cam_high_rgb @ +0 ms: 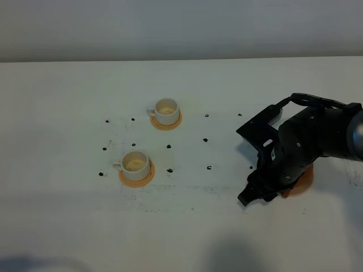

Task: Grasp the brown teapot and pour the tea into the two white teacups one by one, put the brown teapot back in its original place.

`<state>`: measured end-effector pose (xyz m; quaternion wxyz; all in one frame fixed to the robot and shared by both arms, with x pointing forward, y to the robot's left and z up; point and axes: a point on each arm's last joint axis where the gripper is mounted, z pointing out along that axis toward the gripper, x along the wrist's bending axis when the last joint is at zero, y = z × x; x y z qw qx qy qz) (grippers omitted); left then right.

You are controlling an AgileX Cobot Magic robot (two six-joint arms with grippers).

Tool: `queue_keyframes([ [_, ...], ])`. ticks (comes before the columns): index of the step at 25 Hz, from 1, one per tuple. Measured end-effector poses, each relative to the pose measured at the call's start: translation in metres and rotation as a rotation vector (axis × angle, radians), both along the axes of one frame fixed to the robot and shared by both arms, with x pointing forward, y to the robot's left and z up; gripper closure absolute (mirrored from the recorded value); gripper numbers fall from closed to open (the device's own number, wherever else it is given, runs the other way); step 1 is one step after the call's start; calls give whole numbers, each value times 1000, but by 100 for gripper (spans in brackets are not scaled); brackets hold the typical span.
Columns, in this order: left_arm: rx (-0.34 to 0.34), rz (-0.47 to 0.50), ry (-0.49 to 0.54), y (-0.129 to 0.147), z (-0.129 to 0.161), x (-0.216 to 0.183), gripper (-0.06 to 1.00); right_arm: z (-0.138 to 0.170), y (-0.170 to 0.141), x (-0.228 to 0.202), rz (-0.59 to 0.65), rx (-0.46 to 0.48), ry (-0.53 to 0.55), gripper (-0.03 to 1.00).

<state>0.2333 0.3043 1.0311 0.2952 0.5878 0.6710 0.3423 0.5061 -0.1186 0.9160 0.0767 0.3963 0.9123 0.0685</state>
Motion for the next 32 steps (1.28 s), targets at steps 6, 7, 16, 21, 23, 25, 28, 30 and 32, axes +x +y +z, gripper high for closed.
queue_keyframes([
  [6, 0, 0, 0, 0, 0, 0, 37, -1, -2, -3, -3, -24, 30, 53],
  [7, 0, 0, 0, 0, 0, 0, 37, -1, -3, -3, -3, -30, 37, 53],
  [16, 0, 0, 0, 0, 0, 0, 37, -1, -6, -6, -1, -66, 72, 53],
  [21, 0, 0, 0, 0, 0, 0, 37, -1, -9, -8, 5, -97, 92, 53],
  [23, 0, 0, 0, 0, 0, 0, 37, -1, -9, -8, 6, -99, 93, 53],
  [25, 0, 0, 0, 0, 0, 0, 37, -1, -9, -8, 6, -100, 93, 53],
  [28, 0, 0, 0, 0, 0, 0, 37, -1, -9, -9, 3, -98, 97, 53],
  [30, 0, 0, 0, 0, 0, 0, 37, -1, -8, -10, 2, -95, 100, 53],
  [32, 0, 0, 0, 0, 0, 0, 37, 4, -3, -12, 4, -81, 99, 53],
])
